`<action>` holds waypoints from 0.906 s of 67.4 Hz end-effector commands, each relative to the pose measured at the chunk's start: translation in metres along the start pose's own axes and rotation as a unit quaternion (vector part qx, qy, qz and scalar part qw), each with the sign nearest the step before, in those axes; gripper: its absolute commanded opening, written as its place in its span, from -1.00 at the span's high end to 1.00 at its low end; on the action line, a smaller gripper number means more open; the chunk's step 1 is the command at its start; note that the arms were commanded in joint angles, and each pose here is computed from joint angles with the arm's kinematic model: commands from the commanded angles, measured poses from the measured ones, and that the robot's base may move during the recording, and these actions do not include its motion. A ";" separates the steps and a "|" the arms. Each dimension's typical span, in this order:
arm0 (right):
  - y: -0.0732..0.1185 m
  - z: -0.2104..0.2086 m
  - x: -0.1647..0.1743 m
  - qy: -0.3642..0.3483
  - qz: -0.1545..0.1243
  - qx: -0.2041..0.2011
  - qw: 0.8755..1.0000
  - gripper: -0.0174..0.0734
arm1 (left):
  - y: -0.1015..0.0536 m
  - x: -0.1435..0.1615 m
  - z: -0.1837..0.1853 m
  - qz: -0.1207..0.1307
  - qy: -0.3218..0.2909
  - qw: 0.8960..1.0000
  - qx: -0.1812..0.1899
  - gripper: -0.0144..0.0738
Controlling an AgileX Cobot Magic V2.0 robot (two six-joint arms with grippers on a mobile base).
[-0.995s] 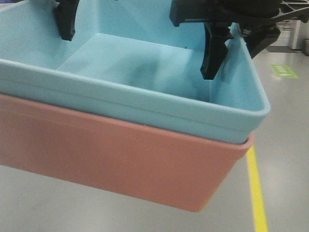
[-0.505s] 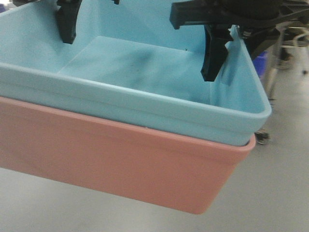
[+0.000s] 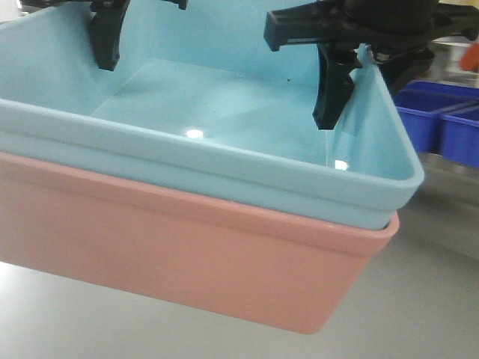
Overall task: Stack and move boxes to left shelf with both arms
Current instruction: 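Keep holding the stacked bins with both grippers while driving toward shelves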
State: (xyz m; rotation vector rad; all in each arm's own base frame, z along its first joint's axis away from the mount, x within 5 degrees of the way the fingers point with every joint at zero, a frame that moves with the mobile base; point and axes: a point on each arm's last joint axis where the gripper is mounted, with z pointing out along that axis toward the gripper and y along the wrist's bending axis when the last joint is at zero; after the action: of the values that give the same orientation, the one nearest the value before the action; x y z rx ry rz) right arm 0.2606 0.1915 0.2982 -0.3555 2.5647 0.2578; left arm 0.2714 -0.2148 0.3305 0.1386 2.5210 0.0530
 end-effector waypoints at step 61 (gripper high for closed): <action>0.027 -0.038 -0.032 -0.152 0.018 -0.113 0.982 0.49 | -0.028 -0.011 -0.032 -0.039 -0.063 0.986 0.151 0.69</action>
State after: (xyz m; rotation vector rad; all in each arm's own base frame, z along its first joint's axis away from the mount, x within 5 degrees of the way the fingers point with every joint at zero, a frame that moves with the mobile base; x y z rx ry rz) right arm 0.2611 0.1919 0.2970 -0.3562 2.5681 0.2556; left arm 0.2711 -0.2147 0.3299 0.1378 2.5249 0.0538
